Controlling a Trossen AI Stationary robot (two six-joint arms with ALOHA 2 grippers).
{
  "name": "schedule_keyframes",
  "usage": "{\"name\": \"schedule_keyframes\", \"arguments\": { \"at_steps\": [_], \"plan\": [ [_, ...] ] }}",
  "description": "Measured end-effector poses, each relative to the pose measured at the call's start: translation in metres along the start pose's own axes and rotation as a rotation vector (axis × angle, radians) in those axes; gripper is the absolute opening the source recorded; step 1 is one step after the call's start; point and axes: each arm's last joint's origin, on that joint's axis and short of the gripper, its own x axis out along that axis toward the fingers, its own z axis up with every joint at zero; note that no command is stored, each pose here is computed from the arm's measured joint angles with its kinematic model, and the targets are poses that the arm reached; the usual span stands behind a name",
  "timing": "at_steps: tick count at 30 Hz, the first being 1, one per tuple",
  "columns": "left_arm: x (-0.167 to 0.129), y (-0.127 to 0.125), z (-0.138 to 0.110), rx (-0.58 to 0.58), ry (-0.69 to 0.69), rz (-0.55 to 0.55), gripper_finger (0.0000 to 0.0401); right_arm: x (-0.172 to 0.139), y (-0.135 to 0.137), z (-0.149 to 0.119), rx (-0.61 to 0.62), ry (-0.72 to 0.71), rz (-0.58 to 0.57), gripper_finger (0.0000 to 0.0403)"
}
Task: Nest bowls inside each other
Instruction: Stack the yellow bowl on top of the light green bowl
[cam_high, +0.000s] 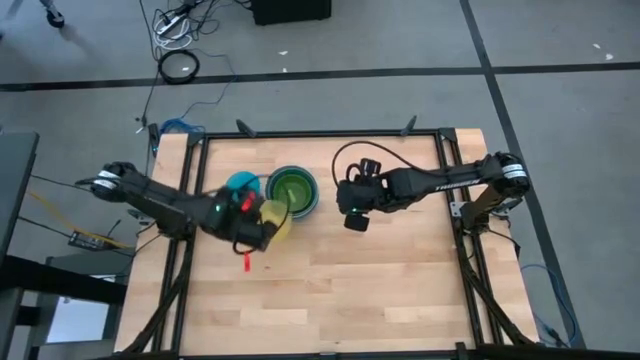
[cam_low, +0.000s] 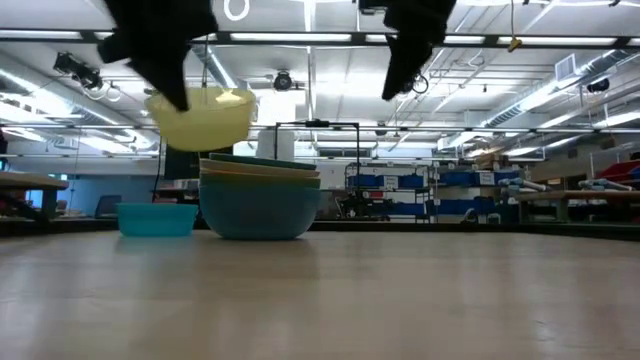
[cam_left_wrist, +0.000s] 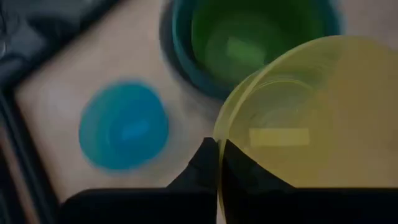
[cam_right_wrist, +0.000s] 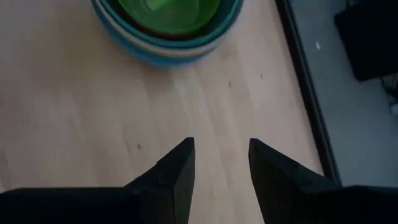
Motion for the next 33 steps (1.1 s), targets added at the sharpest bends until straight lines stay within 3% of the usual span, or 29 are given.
{"name": "schedule_keyframes", "arguments": {
  "at_steps": [7, 14, 22, 33],
  "plan": [
    [0.02, 0.018, 0.052, 0.027, -0.086, 0.087, 0.0002, 0.022, 0.008, -0.023, 0.022, 0.097, -0.027, 0.0137],
    [0.054, 0.027, 0.09, 0.044, -0.087, -0.015, 0.0002, 0.031, 0.021, -0.04, 0.037, 0.149, -0.032, 0.0137],
    [0.084, 0.03, 0.097, 0.075, 0.024, -0.055, 0.0008, 0.026, 0.032, -0.048, 0.042, 0.162, -0.036, 0.0137],
    [0.085, 0.026, 0.095, 0.046, 0.105, -0.177, 0.009, 0.017, 0.033, -0.052, 0.057, 0.147, -0.072, 0.0137]
  ]
}}
